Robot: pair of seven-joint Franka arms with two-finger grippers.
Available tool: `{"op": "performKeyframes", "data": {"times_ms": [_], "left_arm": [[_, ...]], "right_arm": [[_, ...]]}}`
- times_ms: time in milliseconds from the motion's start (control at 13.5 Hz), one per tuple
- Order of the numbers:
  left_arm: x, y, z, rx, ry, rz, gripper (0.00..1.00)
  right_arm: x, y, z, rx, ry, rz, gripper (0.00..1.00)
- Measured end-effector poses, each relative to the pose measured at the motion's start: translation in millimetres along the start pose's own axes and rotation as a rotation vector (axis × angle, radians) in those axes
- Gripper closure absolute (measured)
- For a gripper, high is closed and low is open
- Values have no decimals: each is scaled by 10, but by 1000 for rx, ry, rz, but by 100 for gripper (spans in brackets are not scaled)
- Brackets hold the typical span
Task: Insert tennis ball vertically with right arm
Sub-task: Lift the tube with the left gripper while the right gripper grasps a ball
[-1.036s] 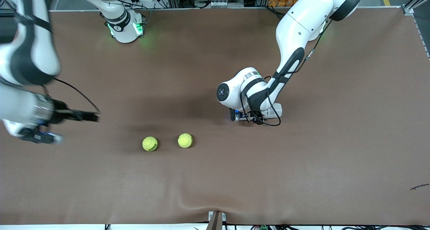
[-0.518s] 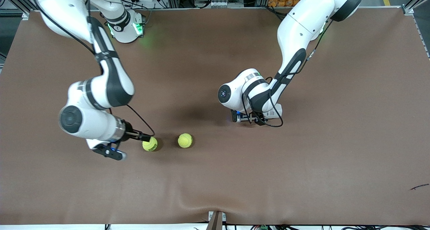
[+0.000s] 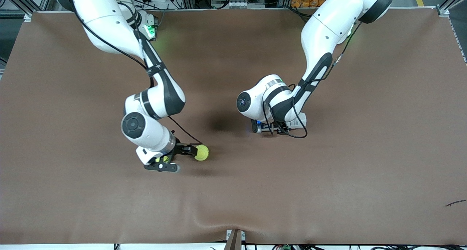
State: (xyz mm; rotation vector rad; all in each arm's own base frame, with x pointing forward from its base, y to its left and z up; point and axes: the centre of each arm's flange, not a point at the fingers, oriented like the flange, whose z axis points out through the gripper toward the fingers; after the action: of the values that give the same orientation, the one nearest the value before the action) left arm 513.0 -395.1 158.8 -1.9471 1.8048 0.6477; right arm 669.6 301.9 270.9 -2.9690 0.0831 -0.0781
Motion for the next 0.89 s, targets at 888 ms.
{"op": "performKeyframes", "data": {"times_ms": [888], "left_arm": [[-437, -597, -446, -53, 238, -174, 25]], "right_arm": [[-274, -377, 827, -46, 72, -154, 9]]}}
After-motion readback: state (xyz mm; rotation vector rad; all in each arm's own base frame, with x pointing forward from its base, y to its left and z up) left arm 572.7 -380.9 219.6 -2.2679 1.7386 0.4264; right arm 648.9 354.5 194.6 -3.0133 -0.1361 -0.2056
